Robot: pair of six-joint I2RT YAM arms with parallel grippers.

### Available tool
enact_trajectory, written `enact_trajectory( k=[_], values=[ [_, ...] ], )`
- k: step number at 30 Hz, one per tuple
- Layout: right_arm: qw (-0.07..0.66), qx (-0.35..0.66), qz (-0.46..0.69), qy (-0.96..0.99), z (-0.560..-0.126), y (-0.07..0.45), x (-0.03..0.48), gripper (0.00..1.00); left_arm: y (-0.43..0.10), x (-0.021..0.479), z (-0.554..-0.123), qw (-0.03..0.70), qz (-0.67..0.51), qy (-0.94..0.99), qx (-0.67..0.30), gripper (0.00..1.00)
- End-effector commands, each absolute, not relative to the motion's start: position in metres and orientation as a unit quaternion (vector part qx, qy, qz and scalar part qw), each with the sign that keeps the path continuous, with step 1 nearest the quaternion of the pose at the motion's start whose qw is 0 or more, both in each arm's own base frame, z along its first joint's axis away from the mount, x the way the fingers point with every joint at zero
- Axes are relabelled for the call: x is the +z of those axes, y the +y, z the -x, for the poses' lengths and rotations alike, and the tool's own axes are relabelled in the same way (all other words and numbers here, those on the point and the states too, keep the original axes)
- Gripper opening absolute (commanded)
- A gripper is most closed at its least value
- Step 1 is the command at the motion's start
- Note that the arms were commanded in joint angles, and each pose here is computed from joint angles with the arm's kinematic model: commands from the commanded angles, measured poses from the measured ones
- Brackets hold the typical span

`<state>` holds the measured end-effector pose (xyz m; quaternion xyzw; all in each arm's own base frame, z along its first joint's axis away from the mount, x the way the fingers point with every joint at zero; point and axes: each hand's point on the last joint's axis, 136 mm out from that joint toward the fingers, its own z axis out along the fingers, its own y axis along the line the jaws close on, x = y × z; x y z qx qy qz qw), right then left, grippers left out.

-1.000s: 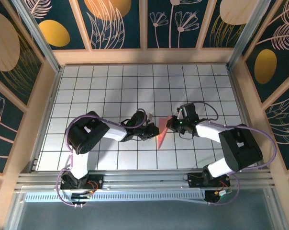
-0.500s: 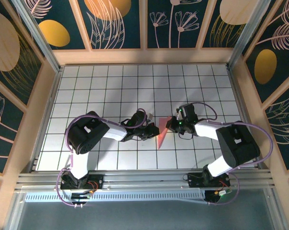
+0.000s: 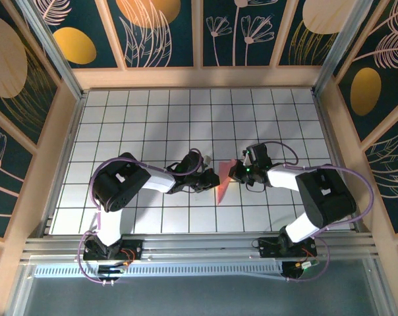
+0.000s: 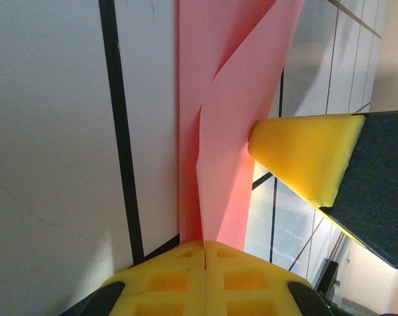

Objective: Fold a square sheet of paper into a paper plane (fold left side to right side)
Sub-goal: Fold the wing for the fifth time at the center of the table.

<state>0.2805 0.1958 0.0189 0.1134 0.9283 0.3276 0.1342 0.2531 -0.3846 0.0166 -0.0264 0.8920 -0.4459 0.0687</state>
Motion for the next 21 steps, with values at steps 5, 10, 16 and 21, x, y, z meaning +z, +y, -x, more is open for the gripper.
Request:
enact_trajectory(
  k=[5, 10, 16, 21],
  values=[
    [0.117, 0.298, -0.12, 0.94, -0.273, 0.186, 0.004, 0.02, -0.364, -0.021, -0.249, 0.051, 0.041, 0.92, -0.387, 0.0],
    [0.102, 0.276, -0.125, 0.947, -0.265, 0.179, -0.007, 0.01, -0.364, -0.018, -0.249, 0.055, 0.04, 0.919, -0.389, 0.01],
    [0.073, 0.261, -0.124, 0.955, -0.25, 0.174, -0.023, 0.0, -0.357, 0.003, -0.258, 0.093, 0.036, 0.92, -0.38, 0.1],
    [0.062, 0.249, -0.124, 0.958, -0.24, 0.168, -0.031, 0.0, -0.347, 0.025, -0.265, 0.126, 0.024, 0.926, -0.356, 0.2]
  ],
)
